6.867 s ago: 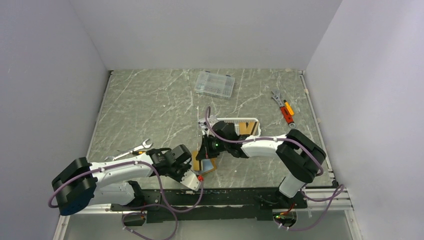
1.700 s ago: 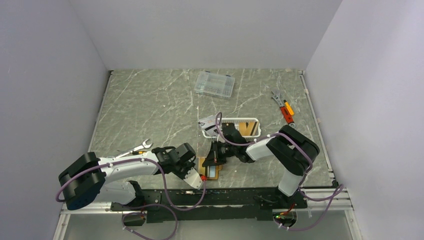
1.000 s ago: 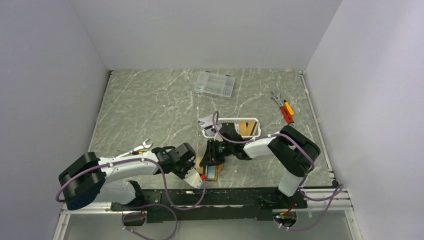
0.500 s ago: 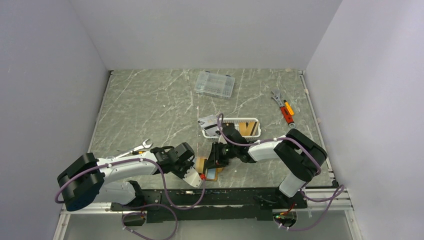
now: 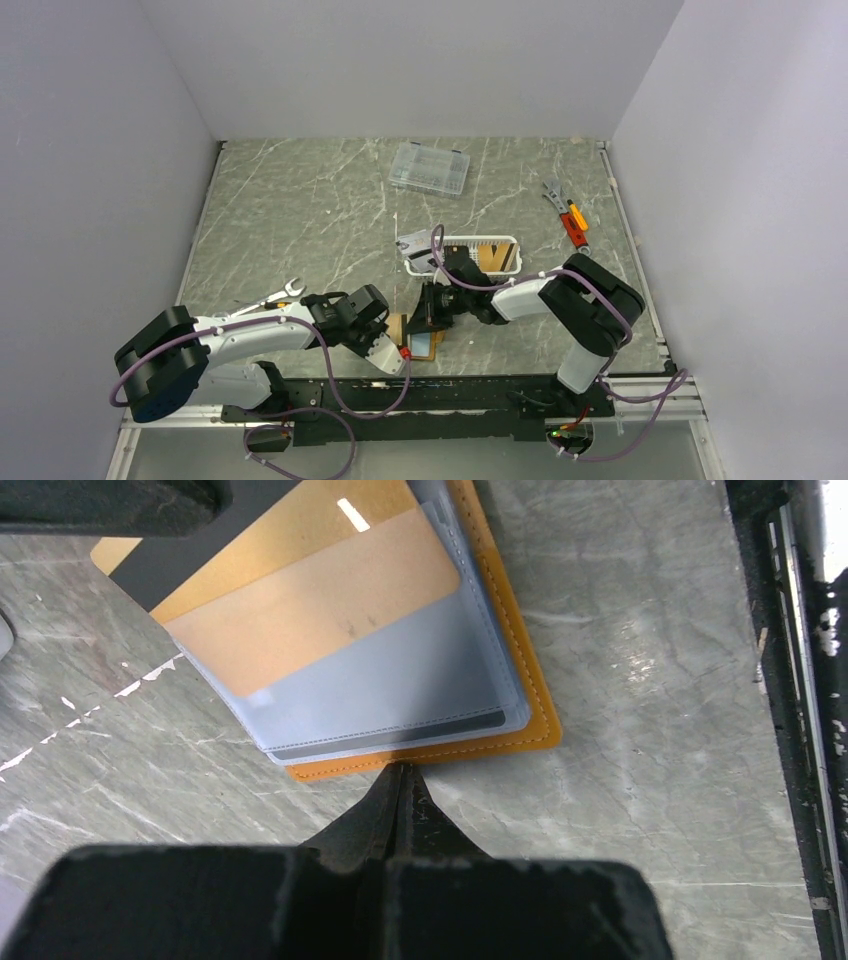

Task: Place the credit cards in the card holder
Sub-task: Pick up the credit card from the card holder.

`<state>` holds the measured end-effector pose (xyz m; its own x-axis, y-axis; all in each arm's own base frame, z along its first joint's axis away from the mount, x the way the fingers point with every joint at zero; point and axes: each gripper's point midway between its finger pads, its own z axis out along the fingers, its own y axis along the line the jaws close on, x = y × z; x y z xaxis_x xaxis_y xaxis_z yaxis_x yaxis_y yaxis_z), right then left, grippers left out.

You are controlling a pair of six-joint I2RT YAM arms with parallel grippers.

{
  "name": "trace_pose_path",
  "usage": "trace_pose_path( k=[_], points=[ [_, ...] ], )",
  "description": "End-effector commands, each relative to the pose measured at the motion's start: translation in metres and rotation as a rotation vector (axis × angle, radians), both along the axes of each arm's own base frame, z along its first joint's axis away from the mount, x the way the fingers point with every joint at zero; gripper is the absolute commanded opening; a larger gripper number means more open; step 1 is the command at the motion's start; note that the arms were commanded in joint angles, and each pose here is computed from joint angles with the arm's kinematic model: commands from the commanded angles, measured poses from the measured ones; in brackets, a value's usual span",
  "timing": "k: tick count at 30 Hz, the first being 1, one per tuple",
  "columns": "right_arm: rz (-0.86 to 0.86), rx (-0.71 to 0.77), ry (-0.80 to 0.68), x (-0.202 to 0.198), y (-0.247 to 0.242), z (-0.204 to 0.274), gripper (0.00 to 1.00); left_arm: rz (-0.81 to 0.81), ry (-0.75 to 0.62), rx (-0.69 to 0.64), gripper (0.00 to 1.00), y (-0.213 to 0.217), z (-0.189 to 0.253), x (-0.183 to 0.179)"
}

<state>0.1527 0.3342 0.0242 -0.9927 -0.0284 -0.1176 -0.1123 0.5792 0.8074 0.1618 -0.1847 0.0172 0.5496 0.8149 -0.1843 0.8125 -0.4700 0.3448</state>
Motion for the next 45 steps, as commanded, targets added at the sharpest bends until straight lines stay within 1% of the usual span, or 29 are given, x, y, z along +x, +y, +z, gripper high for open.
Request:
trace_pose_path(
  k=[1,11,16,21,25,28,31,32,34,35,37,40,45],
  points=[
    [0.003,0.034,-0.003,0.005,0.011,0.006,0.10,0.003,0.031,-0.018,0.00,-0.005,0.003,-0.003],
    [0.034,0.013,-0.002,0.004,0.025,0.003,0.06,0.006,0.078,-0.037,0.00,-0.010,0.004,-0.012],
    [0.076,0.008,-0.015,0.000,0.035,0.005,0.13,0.005,0.092,-0.047,0.00,-0.011,0.004,-0.017],
    [0.116,0.011,-0.018,-0.004,0.042,0.008,0.25,0.014,0.069,-0.057,0.00,-0.014,0.010,-0.012],
    [0.107,-0.032,-0.049,-0.005,0.028,0.014,0.28,0.008,0.047,-0.045,0.00,-0.010,0.011,-0.010],
    [0.081,-0.061,-0.076,-0.004,0.018,0.018,0.27,0.006,0.035,-0.037,0.00,-0.007,0.010,-0.009],
    [0.067,-0.062,-0.074,-0.006,0.016,0.018,0.22,0.013,0.030,-0.044,0.00,-0.009,0.013,-0.007],
    [0.067,-0.060,-0.073,-0.006,0.016,0.017,0.19,0.015,0.029,-0.048,0.00,-0.010,0.014,-0.007],
    [0.068,-0.064,-0.066,-0.008,0.015,0.015,0.11,0.018,0.031,-0.052,0.00,-0.011,0.016,-0.007],
    [0.072,-0.066,-0.064,-0.008,0.015,0.014,0.10,0.018,0.031,-0.050,0.00,-0.012,0.016,-0.006],
    [0.077,-0.074,-0.062,-0.009,0.016,0.012,0.10,0.018,0.034,-0.050,0.00,-0.012,0.016,-0.006],
    [0.102,-0.077,-0.068,-0.013,0.021,0.011,0.15,0.014,0.036,-0.052,0.00,-0.014,0.016,-0.006],
    [0.138,-0.084,-0.080,-0.014,0.032,0.011,0.16,0.013,0.042,-0.064,0.00,-0.017,0.017,-0.006]
  ],
)
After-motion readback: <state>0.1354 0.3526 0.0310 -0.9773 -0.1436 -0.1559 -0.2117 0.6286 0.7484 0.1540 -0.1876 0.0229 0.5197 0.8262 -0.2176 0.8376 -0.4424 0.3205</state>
